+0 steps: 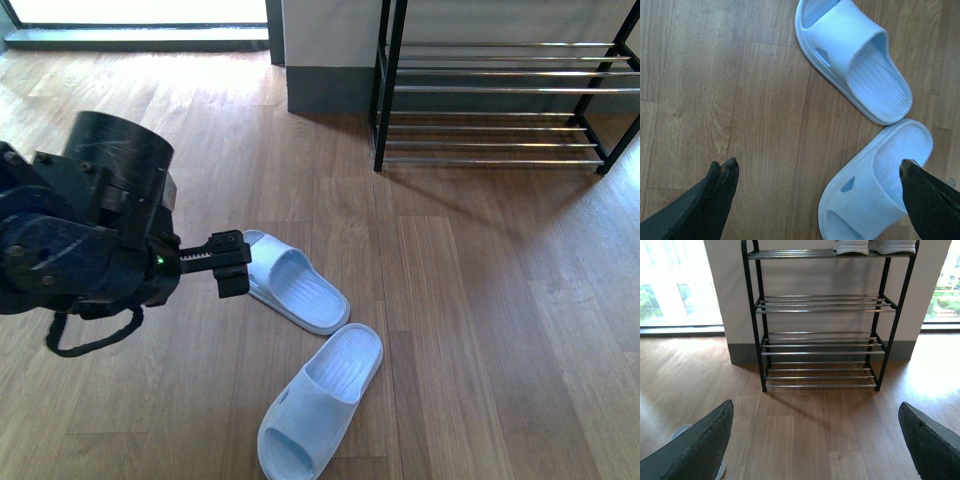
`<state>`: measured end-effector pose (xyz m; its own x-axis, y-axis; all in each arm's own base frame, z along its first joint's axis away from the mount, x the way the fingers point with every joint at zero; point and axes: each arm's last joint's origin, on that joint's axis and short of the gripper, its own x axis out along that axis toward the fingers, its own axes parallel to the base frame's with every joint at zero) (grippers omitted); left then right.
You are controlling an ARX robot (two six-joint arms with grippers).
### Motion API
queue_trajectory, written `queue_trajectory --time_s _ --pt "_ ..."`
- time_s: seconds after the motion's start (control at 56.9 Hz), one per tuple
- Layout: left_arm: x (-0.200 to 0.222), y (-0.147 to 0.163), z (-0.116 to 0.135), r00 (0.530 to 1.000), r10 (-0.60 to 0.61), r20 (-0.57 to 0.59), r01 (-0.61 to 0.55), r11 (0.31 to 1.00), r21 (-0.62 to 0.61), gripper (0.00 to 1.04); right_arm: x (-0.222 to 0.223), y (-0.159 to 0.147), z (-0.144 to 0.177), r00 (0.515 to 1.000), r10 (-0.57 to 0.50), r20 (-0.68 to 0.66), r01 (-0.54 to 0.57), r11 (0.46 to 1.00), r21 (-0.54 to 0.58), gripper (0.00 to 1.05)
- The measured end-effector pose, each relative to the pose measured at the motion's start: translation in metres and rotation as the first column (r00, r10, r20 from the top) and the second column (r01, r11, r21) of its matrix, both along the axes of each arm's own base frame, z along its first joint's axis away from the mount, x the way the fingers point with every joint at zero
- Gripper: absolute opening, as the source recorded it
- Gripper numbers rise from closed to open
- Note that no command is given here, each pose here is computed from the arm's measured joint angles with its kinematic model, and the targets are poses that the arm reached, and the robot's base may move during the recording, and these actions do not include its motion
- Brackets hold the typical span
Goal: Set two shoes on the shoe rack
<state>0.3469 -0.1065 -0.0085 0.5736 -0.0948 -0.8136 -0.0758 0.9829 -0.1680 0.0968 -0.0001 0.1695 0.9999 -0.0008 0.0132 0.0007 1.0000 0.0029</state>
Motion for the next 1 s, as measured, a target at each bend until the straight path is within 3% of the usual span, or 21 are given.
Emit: queue_trajectory --time_s 0.598,1.002 --pt "0.083 -0.026 -0.111 0.995 -0.099 -0.031 0.101 0.992 0.077 0.95 0.0 0.0 0.0 1.0 0.0 0.0 0.0 1.0 0.0 0.96" --pt "0.119 -0.044 -0.144 0.989 -0.146 -0.009 0.146 0.985 0.094 0.95 0.0 0.0 0.0 1.0 0.0 0.0 0.0 1.0 0.0 0.96"
